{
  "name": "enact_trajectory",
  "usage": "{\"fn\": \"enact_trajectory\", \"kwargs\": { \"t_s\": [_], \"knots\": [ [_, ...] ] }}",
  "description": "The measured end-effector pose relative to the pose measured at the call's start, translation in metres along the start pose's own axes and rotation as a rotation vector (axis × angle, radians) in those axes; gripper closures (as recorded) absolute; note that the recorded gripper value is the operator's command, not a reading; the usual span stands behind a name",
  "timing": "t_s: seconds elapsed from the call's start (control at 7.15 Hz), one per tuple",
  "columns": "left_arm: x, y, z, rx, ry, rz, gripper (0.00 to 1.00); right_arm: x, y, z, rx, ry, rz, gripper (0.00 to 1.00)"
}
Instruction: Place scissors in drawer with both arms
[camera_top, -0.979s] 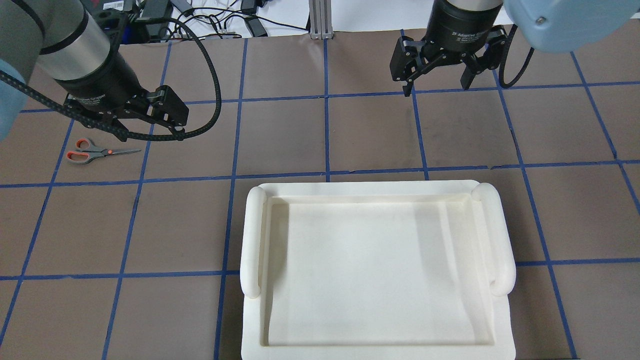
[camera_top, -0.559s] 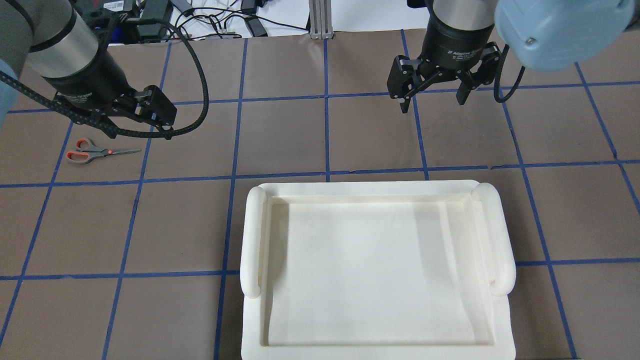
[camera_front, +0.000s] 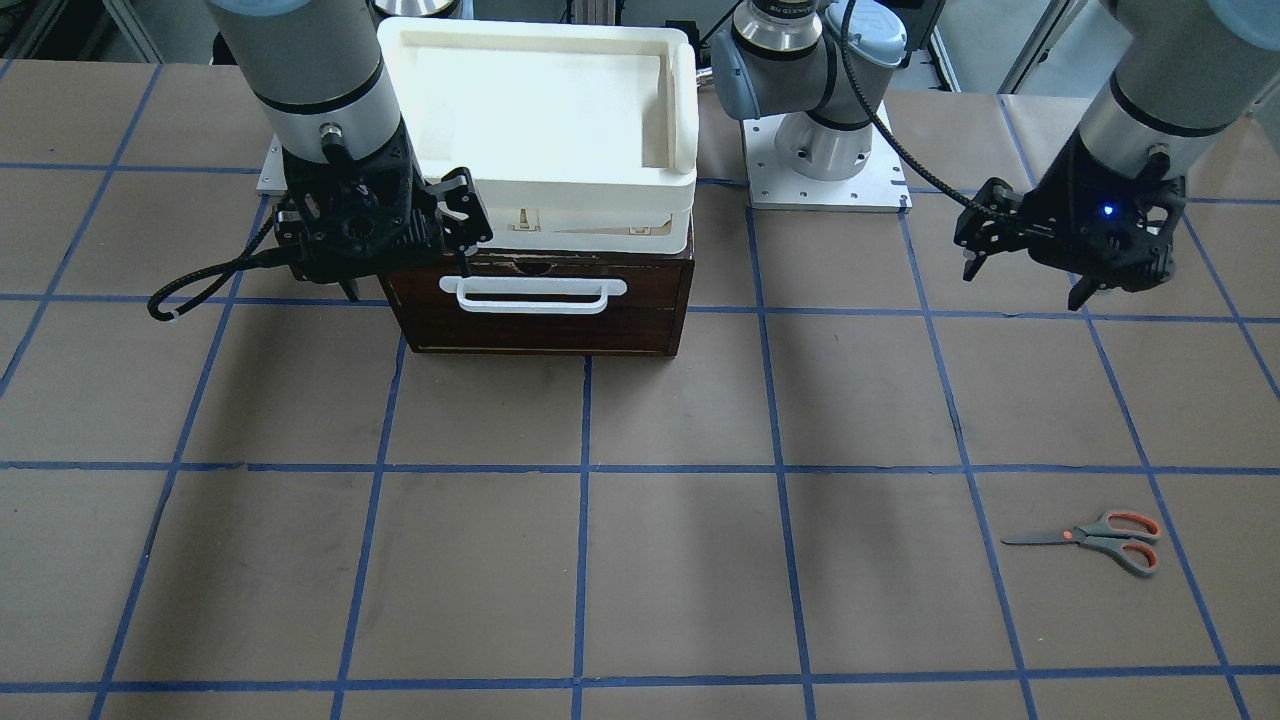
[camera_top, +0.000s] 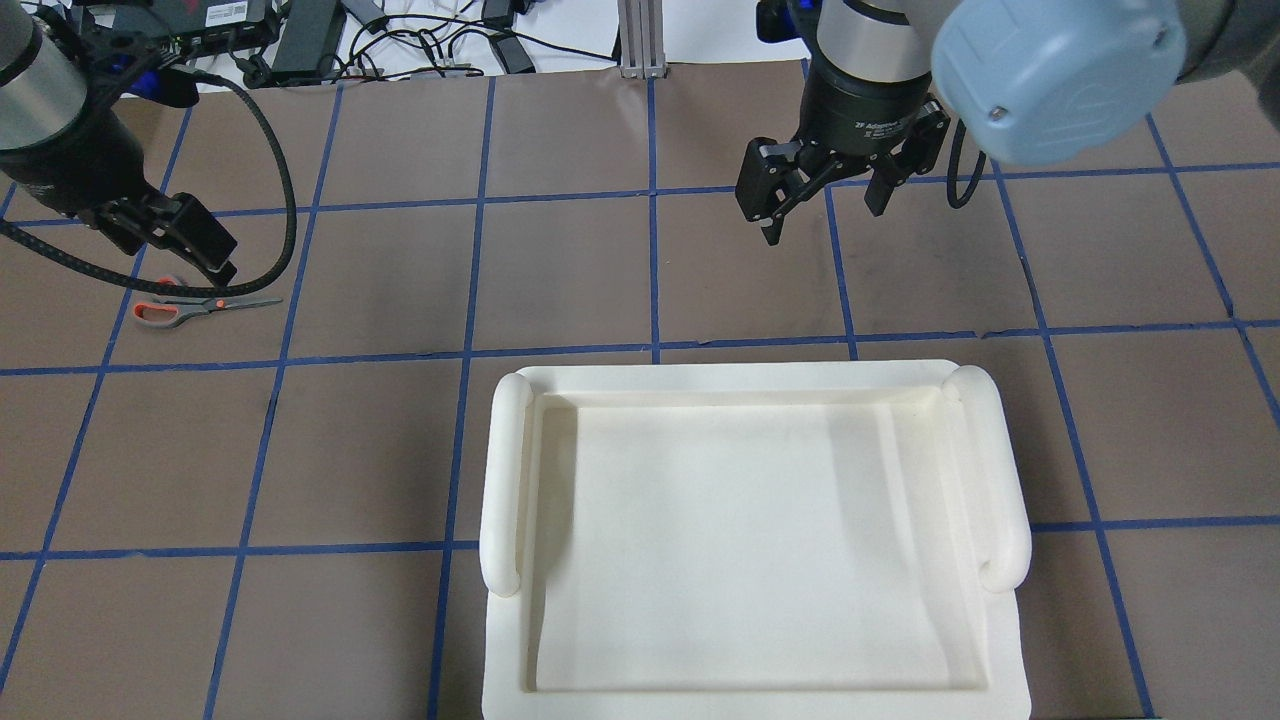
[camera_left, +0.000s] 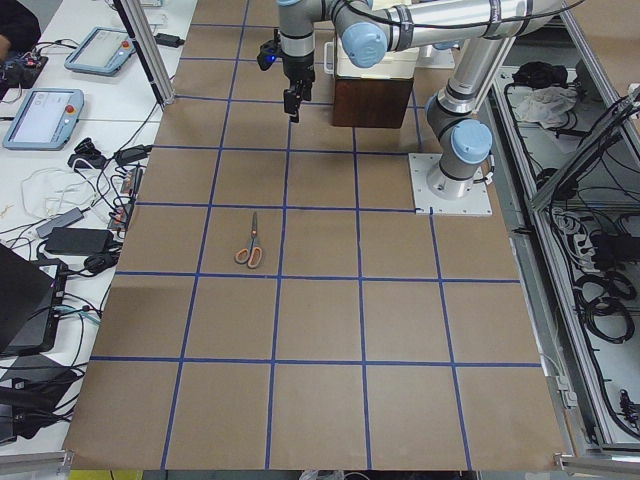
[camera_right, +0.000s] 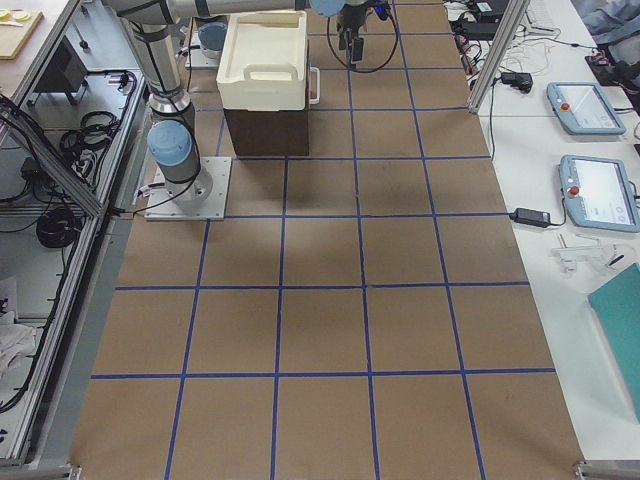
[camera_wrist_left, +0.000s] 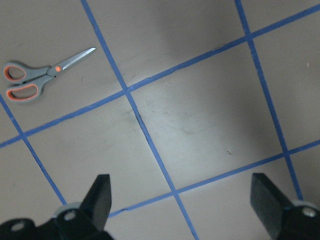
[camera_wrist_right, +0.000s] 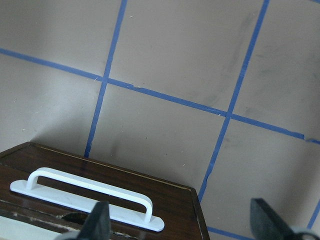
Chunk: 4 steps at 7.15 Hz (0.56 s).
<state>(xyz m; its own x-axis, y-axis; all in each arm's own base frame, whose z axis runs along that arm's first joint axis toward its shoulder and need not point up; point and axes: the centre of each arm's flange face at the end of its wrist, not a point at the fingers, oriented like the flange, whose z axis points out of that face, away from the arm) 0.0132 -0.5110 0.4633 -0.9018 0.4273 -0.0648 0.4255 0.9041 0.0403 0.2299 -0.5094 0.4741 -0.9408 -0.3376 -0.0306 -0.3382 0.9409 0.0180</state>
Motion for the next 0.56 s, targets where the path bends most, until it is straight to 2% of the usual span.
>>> {"fn": "enact_trajectory", "kwargs": {
  "t_s": [0.28, 0.56],
  "knots": [
    [-0.030, -0.009, 0.026, 0.003, -0.006, 0.211, 0.00, -0.021, -0.008, 0.017, -0.022, -0.060, -0.196, 0.00],
    [-0.079, -0.004, 0.063, -0.010, 0.017, 0.395, 0.00, -0.027, -0.014, 0.033, -0.048, -0.079, -0.371, 0.00]
  ]
}}
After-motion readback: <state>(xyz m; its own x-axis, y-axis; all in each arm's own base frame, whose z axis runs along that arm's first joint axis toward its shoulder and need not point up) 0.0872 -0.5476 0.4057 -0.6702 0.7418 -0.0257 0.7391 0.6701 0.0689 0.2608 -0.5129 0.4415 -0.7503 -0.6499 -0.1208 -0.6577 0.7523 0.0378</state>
